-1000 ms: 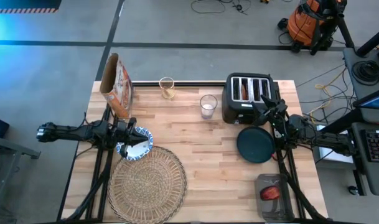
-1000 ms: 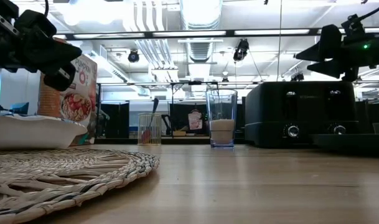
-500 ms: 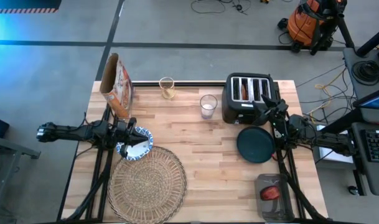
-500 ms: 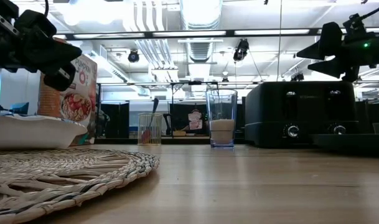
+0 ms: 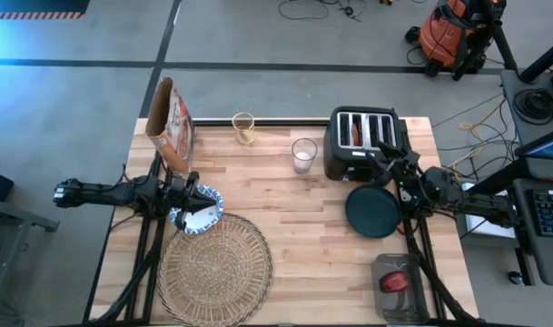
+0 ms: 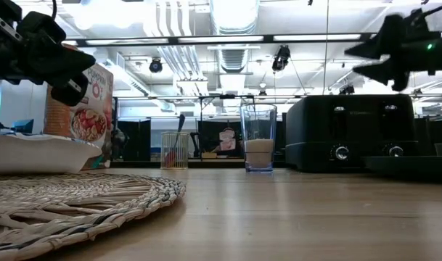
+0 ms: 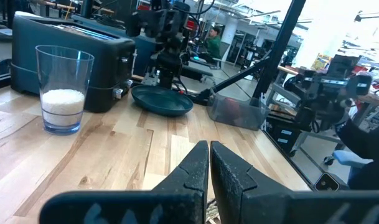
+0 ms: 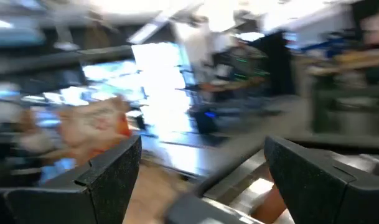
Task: Arrange a breakfast setting
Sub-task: Move the black plate to the center of the table
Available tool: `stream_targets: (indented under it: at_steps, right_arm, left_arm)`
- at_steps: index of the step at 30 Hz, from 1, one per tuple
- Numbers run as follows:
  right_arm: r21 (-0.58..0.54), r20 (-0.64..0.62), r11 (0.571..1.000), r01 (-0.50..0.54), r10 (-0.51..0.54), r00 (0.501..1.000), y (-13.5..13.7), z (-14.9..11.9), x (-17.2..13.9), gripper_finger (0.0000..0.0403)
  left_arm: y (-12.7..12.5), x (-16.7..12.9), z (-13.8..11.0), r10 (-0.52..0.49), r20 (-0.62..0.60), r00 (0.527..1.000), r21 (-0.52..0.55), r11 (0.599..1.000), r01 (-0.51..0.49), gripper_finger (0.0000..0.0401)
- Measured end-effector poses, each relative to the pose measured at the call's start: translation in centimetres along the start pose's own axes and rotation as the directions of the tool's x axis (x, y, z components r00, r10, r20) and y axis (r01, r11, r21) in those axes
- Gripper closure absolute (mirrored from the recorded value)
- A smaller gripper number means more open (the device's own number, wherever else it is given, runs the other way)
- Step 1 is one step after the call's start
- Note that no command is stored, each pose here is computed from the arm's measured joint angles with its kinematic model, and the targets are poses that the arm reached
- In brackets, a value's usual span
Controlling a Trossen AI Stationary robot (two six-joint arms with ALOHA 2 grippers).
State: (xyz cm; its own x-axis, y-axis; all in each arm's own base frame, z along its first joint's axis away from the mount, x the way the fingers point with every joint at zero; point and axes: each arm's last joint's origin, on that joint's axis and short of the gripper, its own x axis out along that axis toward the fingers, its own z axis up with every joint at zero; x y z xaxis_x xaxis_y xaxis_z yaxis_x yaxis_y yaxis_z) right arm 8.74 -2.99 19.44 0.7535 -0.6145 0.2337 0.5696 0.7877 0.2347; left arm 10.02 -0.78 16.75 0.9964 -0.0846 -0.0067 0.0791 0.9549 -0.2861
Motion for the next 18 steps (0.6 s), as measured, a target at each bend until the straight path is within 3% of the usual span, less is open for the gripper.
stream_targets:
  at_steps: [4,7,10,14,18]
  right_arm:
    - [0.016,0.087,0.990,-0.143,0.141,0.986,0.48,1.00,-0.08,0.0078]
    - [0.007,0.102,0.986,-0.166,0.165,0.981,0.55,1.15,-0.10,0.0078]
    - [0.010,0.101,0.992,-0.128,0.126,0.987,0.46,1.13,-0.04,0.0078]
    - [0.065,0.114,0.998,0.022,-0.029,0.993,0.01,1.18,-0.03,0.0078]
    - [0.145,0.111,0.989,0.040,-0.057,0.992,-0.07,1.14,-0.03,0.0078]
  left_arm:
    - [0.00,0.00,0.00,0.000,0.000,1.000,0.000,1.000,0.000,0.0401]
    - [0.00,0.00,0.00,0.000,0.000,1.000,0.000,1.000,0.000,0.0401]
    - [0.00,0.00,0.00,0.000,0.000,1.000,0.000,1.000,0.000,0.0401]
    - [0.00,0.00,0.00,0.000,0.000,1.000,0.000,1.000,0.000,0.0401]
    - [0.00,0.00,0.00,0.000,0.000,1.000,0.000,1.000,0.000,0.0401]
